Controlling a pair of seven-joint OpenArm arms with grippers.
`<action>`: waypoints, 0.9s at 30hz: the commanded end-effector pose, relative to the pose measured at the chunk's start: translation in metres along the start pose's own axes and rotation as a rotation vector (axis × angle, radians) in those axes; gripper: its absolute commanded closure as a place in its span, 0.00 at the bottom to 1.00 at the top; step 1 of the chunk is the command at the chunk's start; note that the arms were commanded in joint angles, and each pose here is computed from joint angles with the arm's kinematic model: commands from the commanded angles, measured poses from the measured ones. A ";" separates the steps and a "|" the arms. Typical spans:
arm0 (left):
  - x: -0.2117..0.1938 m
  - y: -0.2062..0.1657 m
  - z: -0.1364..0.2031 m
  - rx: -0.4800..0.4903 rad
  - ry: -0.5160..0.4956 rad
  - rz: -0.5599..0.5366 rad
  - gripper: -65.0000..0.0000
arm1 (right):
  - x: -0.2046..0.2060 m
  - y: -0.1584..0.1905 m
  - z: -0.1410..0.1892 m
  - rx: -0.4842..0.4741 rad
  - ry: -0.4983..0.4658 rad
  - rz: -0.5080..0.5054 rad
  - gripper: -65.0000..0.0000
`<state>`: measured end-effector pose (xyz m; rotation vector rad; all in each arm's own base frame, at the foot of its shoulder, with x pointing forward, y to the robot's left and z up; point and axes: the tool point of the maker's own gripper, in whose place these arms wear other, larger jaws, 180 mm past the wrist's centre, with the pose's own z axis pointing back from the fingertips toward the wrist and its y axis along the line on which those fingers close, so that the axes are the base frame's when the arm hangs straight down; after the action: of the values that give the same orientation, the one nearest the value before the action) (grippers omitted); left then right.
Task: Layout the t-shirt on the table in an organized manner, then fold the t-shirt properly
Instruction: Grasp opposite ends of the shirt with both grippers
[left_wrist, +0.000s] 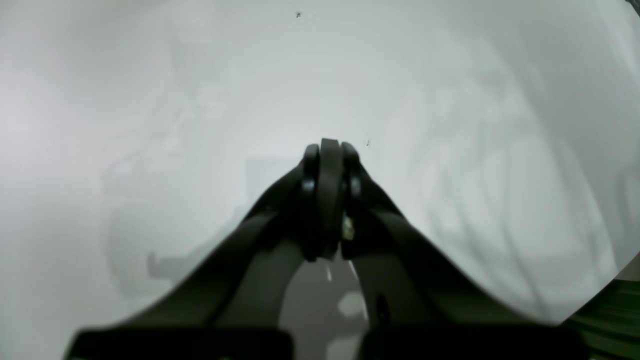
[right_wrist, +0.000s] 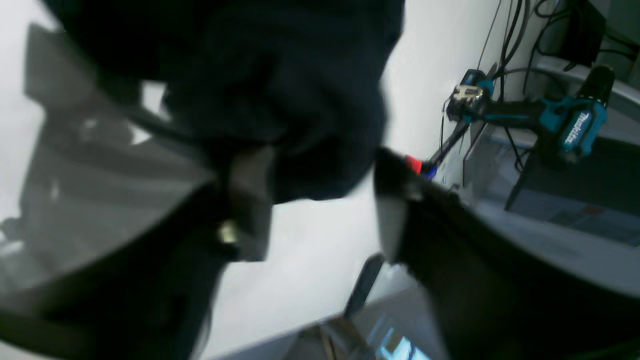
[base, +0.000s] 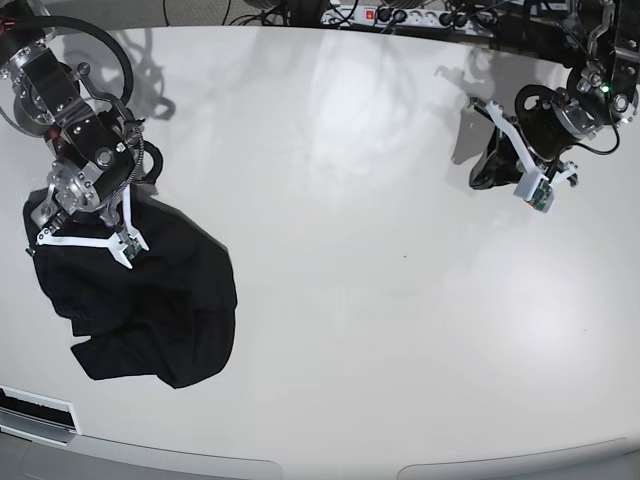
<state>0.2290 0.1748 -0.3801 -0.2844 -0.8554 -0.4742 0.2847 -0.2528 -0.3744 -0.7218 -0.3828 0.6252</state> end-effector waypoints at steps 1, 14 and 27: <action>0.012 0.003 0.003 0.001 -0.040 -0.012 1.00 | 0.010 -0.018 0.002 -0.049 -0.043 -0.014 0.42; 0.012 -0.005 0.003 -0.041 -0.039 -0.029 1.00 | 0.102 0.052 0.053 0.454 -0.473 -0.074 0.43; 0.013 -0.005 0.003 -0.040 -0.044 -0.027 1.00 | 0.154 0.081 -0.015 0.467 -0.340 -0.184 0.43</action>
<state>0.2258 0.1686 -0.3791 -0.3140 -0.8541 -0.5049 0.3594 -0.1147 -0.4431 -0.1233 -0.5202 0.6338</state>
